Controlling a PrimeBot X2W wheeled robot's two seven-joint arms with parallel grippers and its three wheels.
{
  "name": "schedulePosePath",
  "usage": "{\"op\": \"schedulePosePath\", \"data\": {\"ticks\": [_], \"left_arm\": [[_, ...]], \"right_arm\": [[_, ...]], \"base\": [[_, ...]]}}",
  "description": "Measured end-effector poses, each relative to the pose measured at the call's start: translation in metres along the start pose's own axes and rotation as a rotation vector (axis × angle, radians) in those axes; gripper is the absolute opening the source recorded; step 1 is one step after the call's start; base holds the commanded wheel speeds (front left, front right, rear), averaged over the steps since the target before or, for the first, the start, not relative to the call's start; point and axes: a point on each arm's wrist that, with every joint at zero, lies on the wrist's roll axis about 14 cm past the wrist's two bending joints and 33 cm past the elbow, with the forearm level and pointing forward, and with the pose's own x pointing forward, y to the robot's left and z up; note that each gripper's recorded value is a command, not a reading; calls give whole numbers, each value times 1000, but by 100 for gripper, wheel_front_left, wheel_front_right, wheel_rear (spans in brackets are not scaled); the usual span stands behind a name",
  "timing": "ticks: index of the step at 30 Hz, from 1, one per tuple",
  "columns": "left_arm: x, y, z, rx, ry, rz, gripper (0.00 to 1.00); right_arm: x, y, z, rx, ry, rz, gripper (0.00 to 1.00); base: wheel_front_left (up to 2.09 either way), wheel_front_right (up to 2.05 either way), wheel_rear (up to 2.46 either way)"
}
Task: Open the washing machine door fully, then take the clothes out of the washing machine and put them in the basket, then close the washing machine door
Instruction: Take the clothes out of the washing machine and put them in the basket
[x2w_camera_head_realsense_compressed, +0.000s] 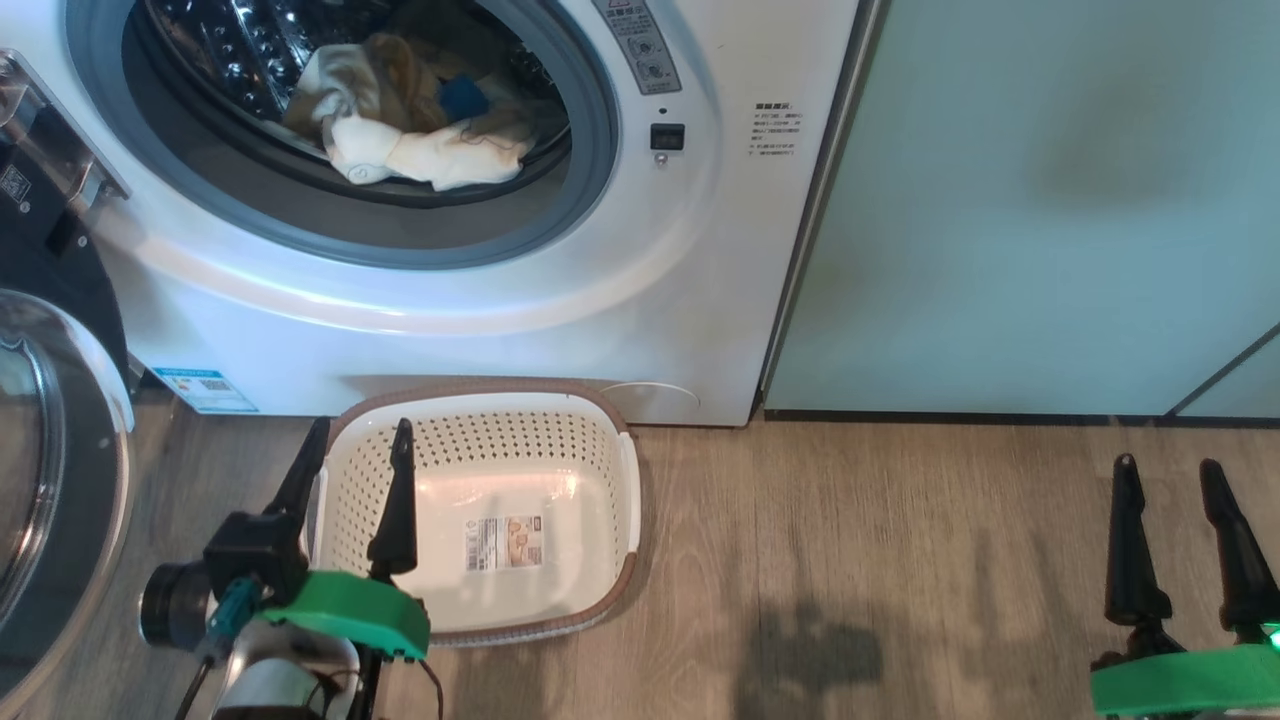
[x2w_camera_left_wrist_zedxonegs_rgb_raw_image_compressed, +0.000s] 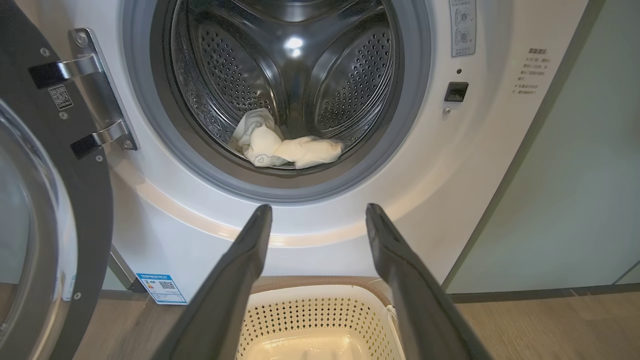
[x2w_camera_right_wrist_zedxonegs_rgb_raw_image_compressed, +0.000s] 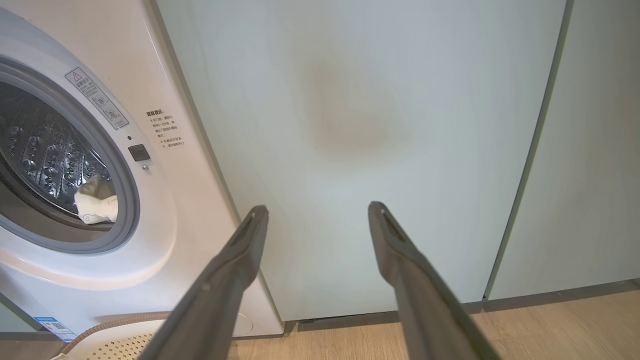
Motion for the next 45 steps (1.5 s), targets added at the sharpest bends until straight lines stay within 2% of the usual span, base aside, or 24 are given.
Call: {"op": "schedulePosePath", "data": {"ticks": [15, 26, 32, 39, 45], "left_arm": [[0, -5, -3, -13, 12, -12, 100], [5, -3, -22, -40, 72, -17, 100], [37, -7, -36, -79, 122, -61, 100], [97, -8, -57, -86, 175, -108, 100], [140, -15, -74, -66, 225, -167, 100]], "right_arm": [[-1, -1, 0, 0, 1, -4, 100], [1, -3, -10, 8, 31, -13, 100], [8, -5, -24, 6, 71, -17, 100], [36, -7, -32, -1, 71, -16, 100], [42, -20, -45, 8, 101, -55, 100]], "base": [[0, 0, 0], [0, 0, 0], [0, 0, 0], [0, 0, 0], [0, 0, 0]]}}
